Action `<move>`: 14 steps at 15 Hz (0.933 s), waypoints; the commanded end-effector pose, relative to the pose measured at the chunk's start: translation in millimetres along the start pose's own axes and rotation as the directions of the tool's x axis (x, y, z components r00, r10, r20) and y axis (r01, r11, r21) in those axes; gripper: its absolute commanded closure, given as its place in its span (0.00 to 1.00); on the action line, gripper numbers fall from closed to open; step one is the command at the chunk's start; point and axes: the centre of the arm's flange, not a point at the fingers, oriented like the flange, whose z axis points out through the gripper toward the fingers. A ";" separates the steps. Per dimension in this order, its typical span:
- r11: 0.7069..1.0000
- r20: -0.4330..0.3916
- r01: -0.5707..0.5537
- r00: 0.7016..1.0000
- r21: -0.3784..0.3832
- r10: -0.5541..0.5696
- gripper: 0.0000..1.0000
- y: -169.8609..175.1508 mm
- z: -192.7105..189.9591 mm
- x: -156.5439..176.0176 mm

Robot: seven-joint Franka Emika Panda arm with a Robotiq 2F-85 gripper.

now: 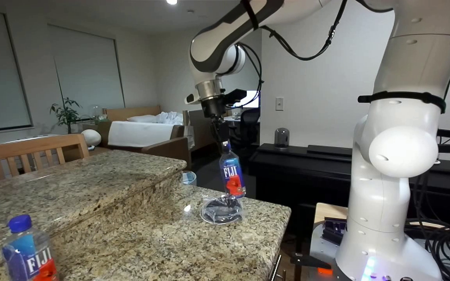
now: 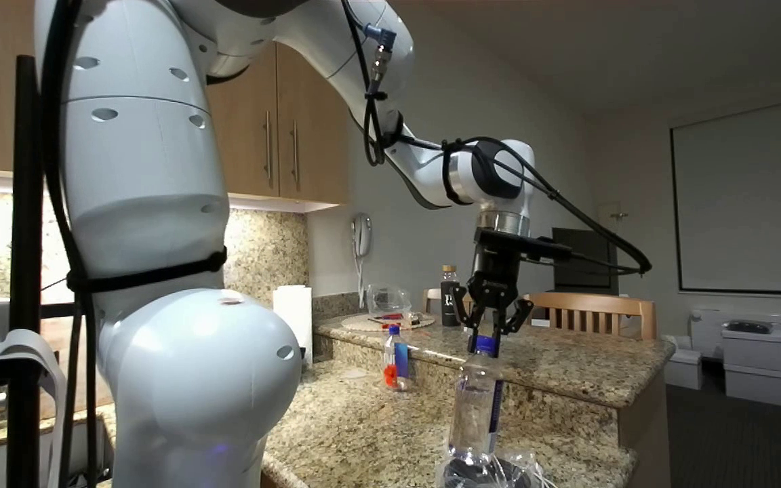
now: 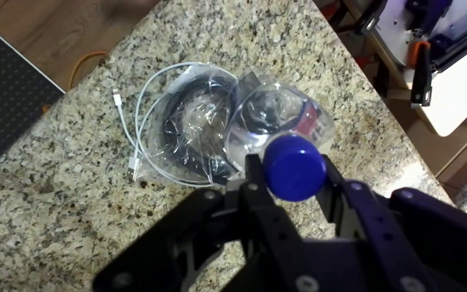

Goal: Pile up the cable, the package and the water bottle

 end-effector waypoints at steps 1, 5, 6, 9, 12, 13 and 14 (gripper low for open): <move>0.999 -0.032 0.035 0.999 -0.013 -0.036 0.86 -5.2 9.0 -21.2; 0.999 -0.091 0.041 0.995 -0.015 -0.043 0.86 1.0 20.8 -30.8; 0.999 -0.101 0.043 0.994 -0.020 -0.045 0.86 2.1 22.2 -33.5; 0.998 -0.159 0.030 0.987 -0.050 -0.038 0.86 5.2 22.8 -36.9; 0.997 -0.201 0.021 0.979 -0.071 -0.035 0.86 6.3 18.1 -34.1; 0.997 -0.210 0.018 0.977 -0.075 -0.034 0.86 5.8 16.9 -33.6; 0.997 -0.206 0.023 0.978 -0.075 -0.038 0.86 5.1 16.1 -34.7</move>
